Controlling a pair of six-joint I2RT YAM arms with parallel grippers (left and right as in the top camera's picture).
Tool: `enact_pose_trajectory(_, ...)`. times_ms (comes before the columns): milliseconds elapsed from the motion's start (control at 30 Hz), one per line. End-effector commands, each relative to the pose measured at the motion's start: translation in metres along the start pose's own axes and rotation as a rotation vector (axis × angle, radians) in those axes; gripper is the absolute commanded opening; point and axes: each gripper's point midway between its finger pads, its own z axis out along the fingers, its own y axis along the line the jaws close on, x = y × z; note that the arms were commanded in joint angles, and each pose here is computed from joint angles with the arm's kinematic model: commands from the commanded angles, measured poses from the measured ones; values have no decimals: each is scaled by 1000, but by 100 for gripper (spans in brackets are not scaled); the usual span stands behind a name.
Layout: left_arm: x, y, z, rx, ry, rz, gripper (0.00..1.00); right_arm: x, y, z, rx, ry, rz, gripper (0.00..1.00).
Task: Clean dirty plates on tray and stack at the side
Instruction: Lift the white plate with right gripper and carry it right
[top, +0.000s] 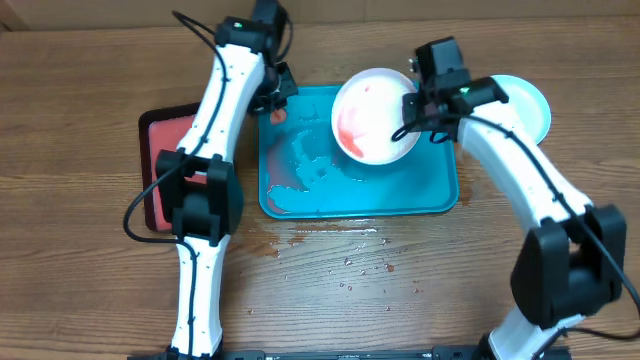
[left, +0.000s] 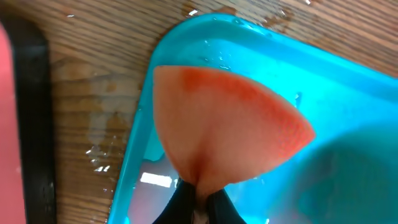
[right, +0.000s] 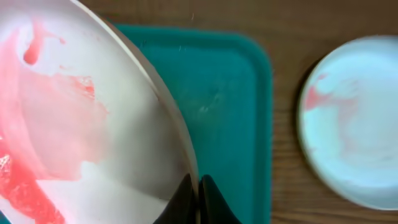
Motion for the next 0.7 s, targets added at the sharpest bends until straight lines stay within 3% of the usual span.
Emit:
enact_pose_trajectory(0,7,-25,-26,147,22,121,4,-25,-25,-35,302,-140,-88,4)
enact_pose_trajectory(300,10,-24,-23,115,18,141,4,-45,-7,-82,650,-265,-363,4)
enact_pose_trajectory(667,10,-24,-22,115,19,141,4,-64,31,-125,828,-367,-554,4)
